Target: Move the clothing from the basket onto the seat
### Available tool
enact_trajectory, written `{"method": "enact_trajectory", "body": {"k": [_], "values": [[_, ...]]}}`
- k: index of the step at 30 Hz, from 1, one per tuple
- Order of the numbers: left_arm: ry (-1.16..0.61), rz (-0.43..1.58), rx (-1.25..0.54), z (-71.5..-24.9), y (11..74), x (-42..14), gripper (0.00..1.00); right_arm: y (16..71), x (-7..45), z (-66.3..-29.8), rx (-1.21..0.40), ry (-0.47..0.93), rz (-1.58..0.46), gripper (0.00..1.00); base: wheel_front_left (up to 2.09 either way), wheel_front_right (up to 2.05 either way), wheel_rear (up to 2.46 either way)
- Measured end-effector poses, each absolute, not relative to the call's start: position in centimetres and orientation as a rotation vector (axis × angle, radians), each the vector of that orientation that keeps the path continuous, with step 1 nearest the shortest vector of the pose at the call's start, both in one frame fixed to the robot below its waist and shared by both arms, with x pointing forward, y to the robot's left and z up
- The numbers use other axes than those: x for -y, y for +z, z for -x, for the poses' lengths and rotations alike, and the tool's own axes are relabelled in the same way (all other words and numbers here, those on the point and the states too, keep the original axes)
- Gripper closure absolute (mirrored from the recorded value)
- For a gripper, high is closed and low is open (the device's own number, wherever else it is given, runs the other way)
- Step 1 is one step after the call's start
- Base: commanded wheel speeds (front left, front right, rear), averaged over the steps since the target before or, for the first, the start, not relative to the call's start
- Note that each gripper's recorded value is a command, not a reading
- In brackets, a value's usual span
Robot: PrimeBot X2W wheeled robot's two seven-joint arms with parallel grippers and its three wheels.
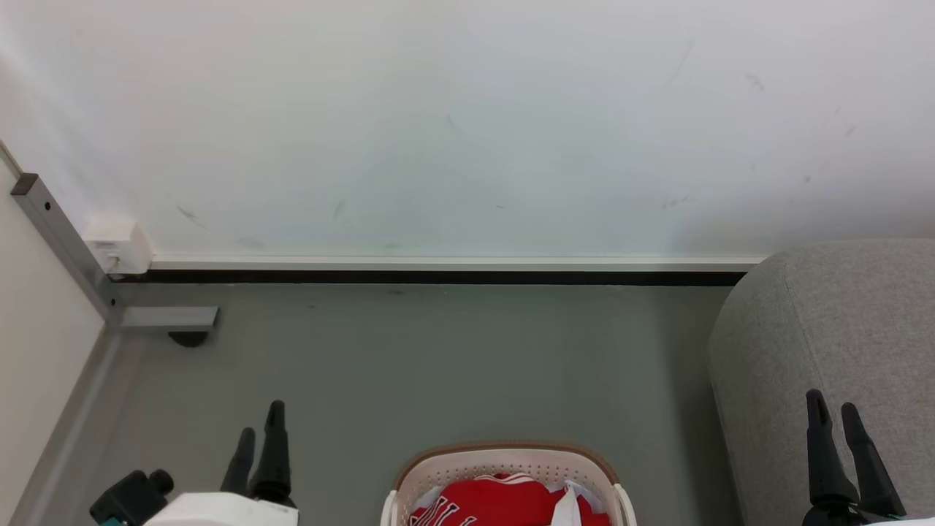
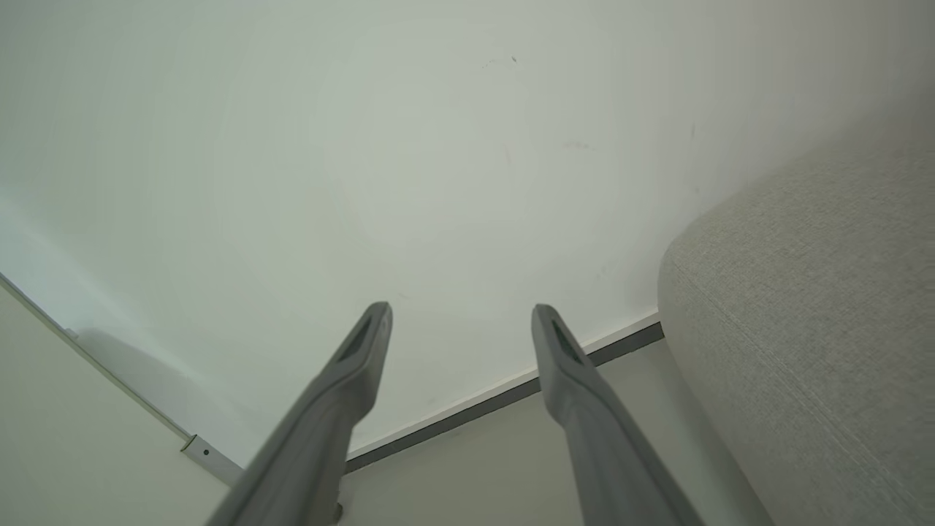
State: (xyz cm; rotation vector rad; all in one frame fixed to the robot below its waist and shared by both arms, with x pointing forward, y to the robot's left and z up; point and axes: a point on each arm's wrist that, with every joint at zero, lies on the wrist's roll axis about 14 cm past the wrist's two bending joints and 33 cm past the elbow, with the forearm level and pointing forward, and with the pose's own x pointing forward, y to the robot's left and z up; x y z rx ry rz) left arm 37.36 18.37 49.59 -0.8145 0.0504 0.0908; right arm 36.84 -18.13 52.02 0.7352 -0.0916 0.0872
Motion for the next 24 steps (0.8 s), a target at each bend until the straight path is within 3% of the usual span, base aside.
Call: {"method": "enact_trajectory", "body": {"k": [24], "values": [[0.058, 0.421, -0.002, -36.7, 50.2, -18.7, 0.00, 50.9, 18.1, -36.5, 0.079, 0.082, -0.401, 0.00, 0.00, 0.00, 0.00]]}}
